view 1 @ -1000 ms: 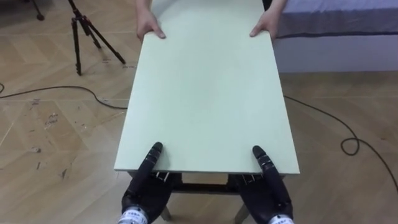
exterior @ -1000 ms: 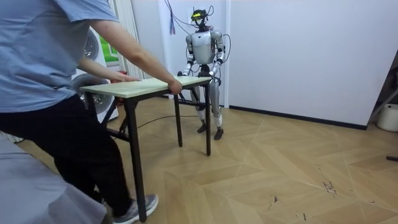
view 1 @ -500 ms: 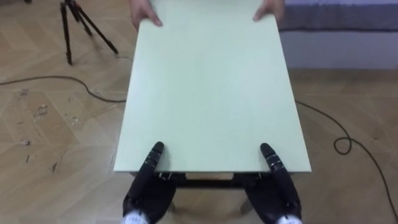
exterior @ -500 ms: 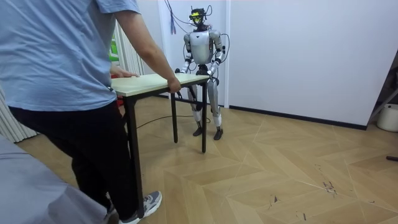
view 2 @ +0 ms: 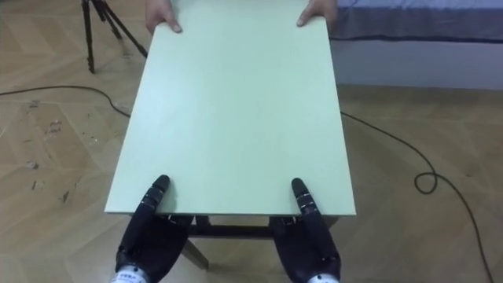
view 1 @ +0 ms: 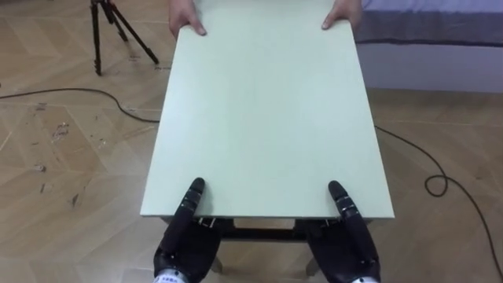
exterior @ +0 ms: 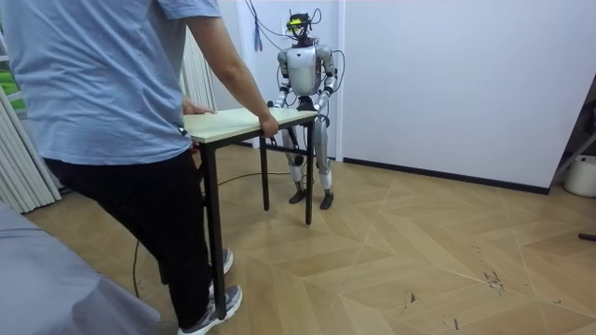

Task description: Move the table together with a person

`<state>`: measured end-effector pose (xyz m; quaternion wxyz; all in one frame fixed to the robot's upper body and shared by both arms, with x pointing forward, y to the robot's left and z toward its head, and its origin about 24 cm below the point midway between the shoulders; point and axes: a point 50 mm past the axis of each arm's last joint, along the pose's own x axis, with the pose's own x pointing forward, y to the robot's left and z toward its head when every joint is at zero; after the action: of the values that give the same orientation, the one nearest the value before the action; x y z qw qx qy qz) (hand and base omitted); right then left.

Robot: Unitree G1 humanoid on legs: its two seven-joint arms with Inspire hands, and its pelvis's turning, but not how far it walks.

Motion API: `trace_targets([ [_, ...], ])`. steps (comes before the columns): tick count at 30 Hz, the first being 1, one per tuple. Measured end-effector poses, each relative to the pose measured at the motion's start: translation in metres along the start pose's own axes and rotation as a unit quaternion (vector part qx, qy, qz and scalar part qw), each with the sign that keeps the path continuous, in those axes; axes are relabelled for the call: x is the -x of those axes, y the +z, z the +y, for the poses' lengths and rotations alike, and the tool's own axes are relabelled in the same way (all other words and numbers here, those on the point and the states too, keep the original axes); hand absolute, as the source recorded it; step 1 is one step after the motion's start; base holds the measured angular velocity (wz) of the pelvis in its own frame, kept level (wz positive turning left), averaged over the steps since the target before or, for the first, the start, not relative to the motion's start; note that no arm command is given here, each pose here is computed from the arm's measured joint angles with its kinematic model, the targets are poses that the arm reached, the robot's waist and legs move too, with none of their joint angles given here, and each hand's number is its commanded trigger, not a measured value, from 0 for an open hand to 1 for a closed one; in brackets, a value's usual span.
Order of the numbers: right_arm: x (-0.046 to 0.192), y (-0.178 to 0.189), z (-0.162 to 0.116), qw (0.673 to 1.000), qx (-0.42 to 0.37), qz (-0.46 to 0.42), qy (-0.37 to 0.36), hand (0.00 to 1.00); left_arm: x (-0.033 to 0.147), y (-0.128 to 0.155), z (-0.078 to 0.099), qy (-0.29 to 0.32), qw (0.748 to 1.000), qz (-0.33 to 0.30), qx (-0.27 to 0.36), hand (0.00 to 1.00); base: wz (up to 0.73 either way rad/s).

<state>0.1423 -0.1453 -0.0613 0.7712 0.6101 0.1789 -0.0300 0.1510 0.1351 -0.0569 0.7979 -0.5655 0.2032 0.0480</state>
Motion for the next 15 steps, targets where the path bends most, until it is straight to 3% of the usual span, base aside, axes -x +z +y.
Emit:
trace_targets([
  [15, 0.0086, -0.0078, -0.0060, 1.000, -0.005, -0.001, -0.015, 1.00, 0.0073, -0.0014, 0.0039, 0.004, 1.000, -0.003, -0.010, 1.00, 0.01],
])
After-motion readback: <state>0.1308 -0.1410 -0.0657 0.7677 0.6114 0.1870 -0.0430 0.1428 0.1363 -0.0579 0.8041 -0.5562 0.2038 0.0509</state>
